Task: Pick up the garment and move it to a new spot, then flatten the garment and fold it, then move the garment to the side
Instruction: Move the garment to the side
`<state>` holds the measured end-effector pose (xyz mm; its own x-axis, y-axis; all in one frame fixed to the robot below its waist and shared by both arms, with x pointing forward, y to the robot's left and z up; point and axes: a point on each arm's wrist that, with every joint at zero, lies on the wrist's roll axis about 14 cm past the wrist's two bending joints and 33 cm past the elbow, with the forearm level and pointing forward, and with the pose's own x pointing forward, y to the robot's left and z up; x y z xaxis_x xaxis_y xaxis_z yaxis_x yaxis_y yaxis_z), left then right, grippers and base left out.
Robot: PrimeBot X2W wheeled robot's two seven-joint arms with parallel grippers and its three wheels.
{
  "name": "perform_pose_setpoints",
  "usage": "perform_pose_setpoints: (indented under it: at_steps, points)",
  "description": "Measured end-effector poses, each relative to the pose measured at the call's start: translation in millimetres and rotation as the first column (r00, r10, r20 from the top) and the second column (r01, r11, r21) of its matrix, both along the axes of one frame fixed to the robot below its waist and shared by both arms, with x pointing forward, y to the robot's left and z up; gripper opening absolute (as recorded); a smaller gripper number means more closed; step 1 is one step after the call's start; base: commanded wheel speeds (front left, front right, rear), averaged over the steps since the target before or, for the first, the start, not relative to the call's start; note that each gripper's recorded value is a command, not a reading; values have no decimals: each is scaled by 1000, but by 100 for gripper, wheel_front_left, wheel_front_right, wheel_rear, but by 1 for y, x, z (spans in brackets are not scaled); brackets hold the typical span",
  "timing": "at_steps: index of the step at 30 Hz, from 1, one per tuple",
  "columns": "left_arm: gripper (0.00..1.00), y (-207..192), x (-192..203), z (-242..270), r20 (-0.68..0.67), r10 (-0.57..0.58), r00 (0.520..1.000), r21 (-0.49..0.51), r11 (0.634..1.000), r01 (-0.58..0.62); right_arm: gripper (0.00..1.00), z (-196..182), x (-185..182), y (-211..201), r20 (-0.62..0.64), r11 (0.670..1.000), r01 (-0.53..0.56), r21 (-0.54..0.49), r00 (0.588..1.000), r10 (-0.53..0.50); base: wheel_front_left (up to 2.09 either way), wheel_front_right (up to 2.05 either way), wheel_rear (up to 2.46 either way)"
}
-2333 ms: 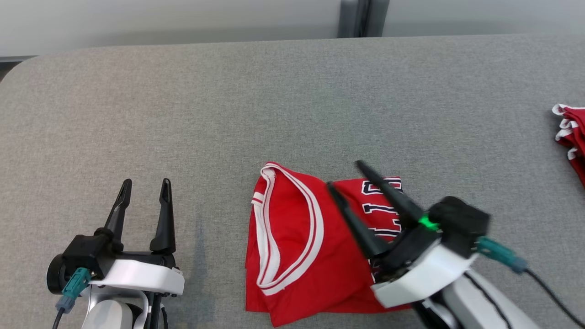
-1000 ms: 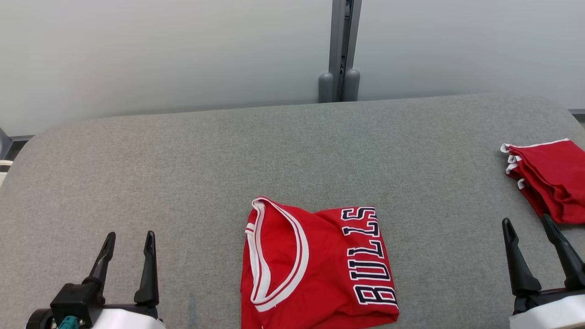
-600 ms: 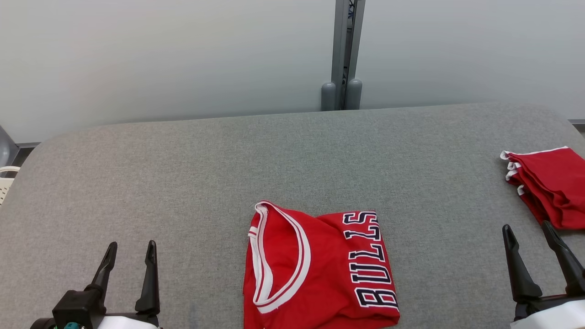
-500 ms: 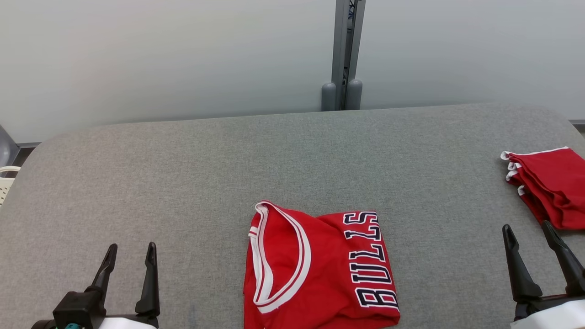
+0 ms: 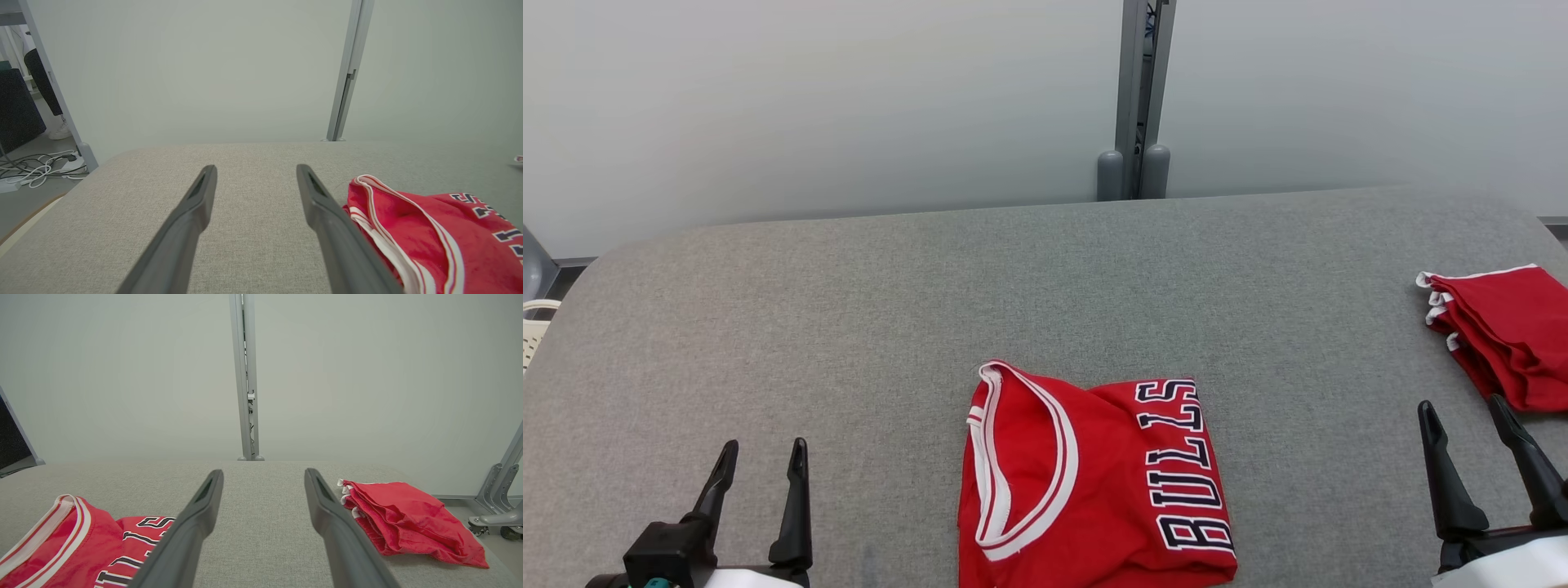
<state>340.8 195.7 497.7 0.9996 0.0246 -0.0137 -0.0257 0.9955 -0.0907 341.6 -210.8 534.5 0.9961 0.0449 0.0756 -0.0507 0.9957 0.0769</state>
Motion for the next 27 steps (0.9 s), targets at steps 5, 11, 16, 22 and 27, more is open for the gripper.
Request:
perform_pose_setpoints:
  at_steps: [5,11,16,22,27]
  points:
    - [100,1,-1,-1,-4,2,1000,1,1000,-2,100,1,0,0,2,1000,1,2,1000,-1,0,0,0]
    - [100,3,-2,-1,-3,9,1000,-1,1000,-9,100,-3,3,3,-16,1000,-7,8,1000,7,0,0,0]
    - [100,7,-2,3,12,24,1000,-4,1000,-24,100,-19,12,23,-70,998,-64,27,995,66,0,0,0]
    - [100,7,13,9,40,22,999,-8,1000,-21,100,-59,32,65,-198,980,-187,76,960,198,0,0,0]
    - [100,7,25,6,42,21,999,-9,1000,-20,100,-103,43,105,-323,948,-290,130,892,317,0,0,0]
